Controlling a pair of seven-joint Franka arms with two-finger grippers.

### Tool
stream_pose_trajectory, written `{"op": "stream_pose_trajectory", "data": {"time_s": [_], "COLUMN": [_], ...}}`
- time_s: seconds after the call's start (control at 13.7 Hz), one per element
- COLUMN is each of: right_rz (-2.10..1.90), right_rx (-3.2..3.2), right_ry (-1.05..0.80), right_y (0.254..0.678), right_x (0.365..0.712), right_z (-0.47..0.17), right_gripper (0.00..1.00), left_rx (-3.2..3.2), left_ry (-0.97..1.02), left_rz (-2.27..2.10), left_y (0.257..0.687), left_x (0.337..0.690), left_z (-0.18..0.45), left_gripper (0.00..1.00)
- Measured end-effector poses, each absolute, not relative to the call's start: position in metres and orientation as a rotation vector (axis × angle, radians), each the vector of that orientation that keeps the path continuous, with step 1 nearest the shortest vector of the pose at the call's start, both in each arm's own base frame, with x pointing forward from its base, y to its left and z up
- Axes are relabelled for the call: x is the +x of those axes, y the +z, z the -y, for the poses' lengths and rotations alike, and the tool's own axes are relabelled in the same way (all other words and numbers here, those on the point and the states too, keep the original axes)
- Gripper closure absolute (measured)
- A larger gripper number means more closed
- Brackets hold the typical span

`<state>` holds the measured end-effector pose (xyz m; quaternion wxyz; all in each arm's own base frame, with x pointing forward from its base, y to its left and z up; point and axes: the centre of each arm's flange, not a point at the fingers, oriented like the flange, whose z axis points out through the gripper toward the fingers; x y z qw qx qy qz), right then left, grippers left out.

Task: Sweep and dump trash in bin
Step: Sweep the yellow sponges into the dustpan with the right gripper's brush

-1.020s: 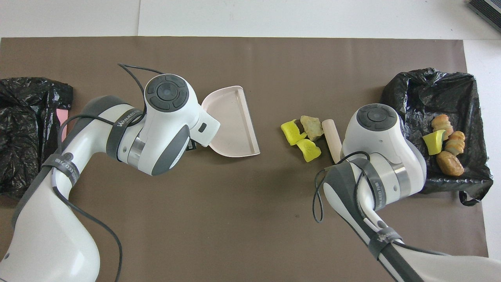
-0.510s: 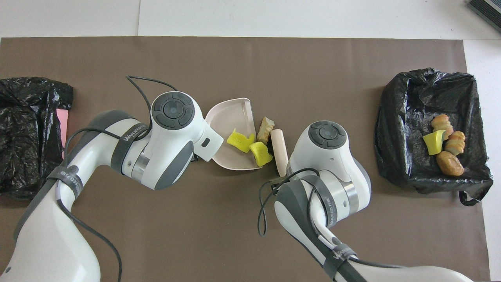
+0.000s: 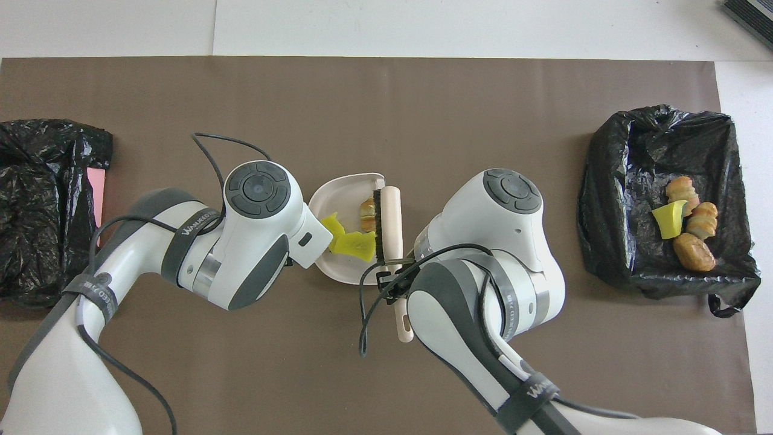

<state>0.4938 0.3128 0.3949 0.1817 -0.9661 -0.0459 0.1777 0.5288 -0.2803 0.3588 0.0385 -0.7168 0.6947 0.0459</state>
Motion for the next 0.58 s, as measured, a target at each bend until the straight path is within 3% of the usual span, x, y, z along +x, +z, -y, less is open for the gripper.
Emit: {"op": "stream_pose_trajectory", "data": {"time_s": [0.29,0.44,0.58], "right_rz": [0.112,0.011,-0.012], "right_rx": [-2.865,-2.946,-2.991], "right_ry": [0.546,0.578,0.573], "right_y": [0.458,0.48,0.474], "right_x": [0.486,0.458,0.418], "right_z": [-0.264,-0.271,-0.298], "right_gripper": [0.74,0.74,0.74], "left_rx": [-2.201,-2.217,-2.23], "left_ry": [0.145,0.144,0.141], "left_rz": [-2.129,-2.113,-2.099], "left_y": [0.358,0.359,0.362], "left_x": [0.533,0.538,0.545], "left_z": [0.271,0.261,0.246], "left_gripper": [0.67,0.67,0.67]}}
